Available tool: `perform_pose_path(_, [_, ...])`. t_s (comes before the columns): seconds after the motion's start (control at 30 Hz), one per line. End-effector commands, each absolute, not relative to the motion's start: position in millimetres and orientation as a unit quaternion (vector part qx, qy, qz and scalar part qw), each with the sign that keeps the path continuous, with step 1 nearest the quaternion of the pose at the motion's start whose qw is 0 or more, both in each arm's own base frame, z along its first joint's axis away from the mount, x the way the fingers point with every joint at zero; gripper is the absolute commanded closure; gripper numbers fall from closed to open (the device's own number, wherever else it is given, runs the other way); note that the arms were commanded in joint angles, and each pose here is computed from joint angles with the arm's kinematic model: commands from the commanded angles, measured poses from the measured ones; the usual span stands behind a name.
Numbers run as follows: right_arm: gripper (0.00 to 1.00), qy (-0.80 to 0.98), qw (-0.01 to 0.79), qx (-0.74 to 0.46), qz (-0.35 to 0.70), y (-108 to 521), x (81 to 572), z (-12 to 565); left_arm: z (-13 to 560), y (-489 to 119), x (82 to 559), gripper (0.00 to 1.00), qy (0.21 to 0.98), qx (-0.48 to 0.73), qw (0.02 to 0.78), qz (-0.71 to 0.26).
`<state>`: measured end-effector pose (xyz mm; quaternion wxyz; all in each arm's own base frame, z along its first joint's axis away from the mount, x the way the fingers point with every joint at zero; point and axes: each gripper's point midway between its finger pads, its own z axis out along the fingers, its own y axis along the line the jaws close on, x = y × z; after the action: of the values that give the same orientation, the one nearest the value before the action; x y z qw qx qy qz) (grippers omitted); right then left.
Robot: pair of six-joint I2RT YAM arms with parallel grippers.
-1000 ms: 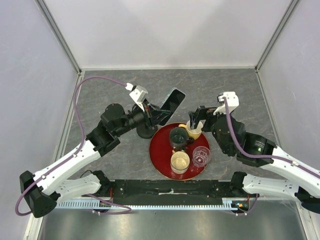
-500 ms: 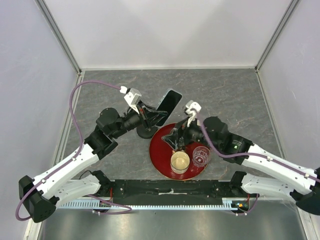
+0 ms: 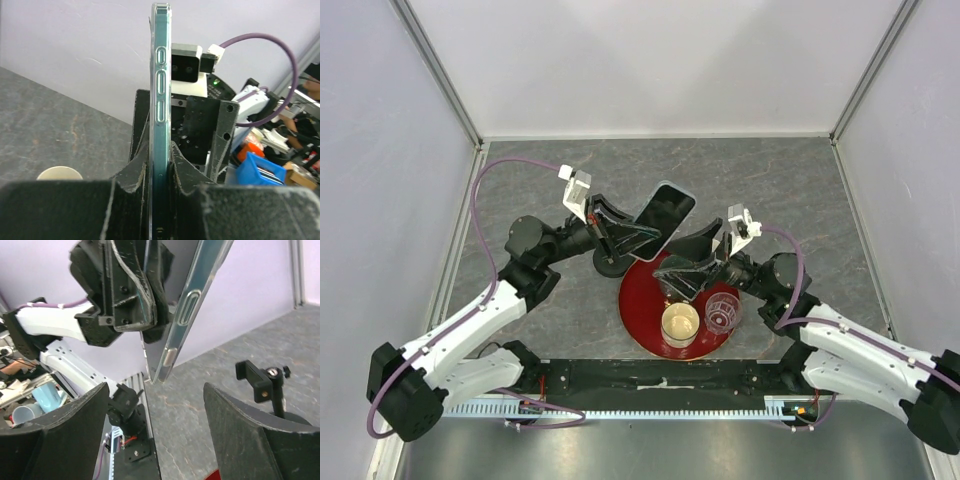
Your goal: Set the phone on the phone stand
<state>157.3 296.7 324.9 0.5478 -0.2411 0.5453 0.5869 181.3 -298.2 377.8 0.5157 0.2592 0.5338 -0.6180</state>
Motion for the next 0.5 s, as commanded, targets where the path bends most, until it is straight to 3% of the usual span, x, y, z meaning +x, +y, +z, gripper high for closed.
perform_pose_path(0.0, [0.21,0.433,0.572,-0.229,0.658,287,134,366,412,-293,157,0.98,0.464,0.281,0.507,-0.670])
perform_pose_path(0.27, [0.43,0.423,0.564,-0.234,0.670,310,134,373,406,-296,161,0.98,0.470,0.280,0.498,-0.673])
perform_pose_path(0.47, [0.49,0.426,0.586,-0.215,0.655,313,134,372,408,-297,156,0.98,0.461,0.286,0.482,-0.688])
